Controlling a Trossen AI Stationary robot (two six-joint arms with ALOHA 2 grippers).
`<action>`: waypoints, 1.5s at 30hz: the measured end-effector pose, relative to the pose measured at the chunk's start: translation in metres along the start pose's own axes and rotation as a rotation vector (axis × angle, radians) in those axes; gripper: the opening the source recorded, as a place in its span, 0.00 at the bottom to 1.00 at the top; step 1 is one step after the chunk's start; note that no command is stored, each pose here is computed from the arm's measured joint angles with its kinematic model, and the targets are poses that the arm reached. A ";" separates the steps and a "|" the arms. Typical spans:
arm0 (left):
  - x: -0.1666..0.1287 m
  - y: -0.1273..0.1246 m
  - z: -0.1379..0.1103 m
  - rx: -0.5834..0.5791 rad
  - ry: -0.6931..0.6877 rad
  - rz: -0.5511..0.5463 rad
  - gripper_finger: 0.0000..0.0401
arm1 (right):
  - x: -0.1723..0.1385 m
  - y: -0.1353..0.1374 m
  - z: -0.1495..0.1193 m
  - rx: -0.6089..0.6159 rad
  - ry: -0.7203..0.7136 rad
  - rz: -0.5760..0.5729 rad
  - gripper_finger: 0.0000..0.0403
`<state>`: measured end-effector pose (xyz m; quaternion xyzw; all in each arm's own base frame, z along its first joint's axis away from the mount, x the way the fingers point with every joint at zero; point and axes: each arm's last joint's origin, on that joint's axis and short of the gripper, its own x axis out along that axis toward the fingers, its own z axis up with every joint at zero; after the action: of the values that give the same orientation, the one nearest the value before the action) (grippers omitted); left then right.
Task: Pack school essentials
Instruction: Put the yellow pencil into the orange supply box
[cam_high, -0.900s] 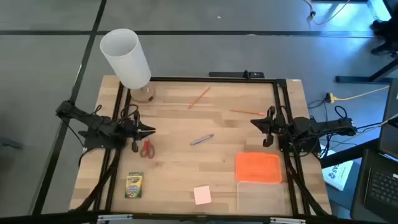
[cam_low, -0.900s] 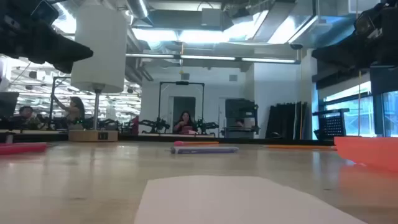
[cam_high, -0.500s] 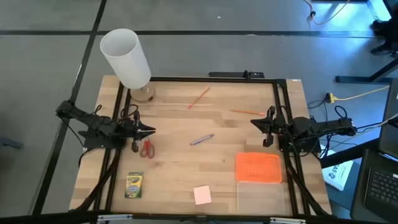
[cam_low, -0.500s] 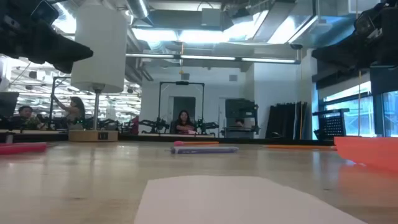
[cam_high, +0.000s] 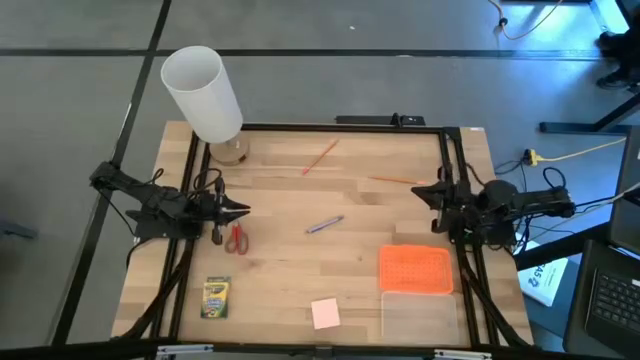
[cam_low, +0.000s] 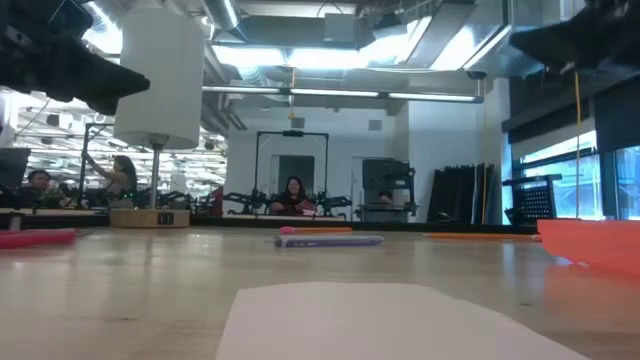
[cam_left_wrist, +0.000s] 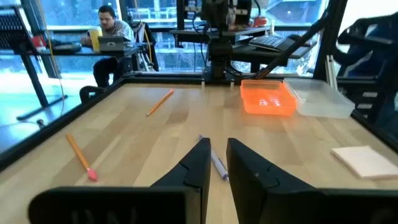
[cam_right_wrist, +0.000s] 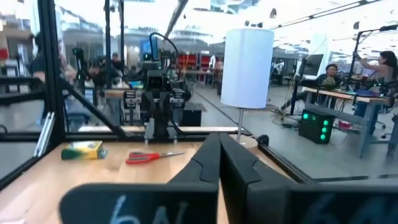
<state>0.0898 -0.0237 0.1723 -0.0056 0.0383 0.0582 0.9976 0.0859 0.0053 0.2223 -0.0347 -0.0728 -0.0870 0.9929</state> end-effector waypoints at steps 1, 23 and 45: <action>0.000 0.000 0.000 0.019 -0.002 -0.001 0.12 | 0.000 -0.001 0.008 -0.006 0.018 0.002 0.00; -0.018 0.002 0.129 0.212 0.094 -0.072 0.12 | 0.064 0.004 0.139 0.069 0.852 -0.227 0.00; 0.065 -0.002 0.179 0.015 0.550 0.124 0.12 | 0.078 -0.004 0.105 0.283 1.433 -0.364 0.05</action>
<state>0.1676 -0.0152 0.3455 -0.0113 0.3081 0.1152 0.9443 0.1470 -0.0028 0.3374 0.1709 0.5763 -0.2409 0.7620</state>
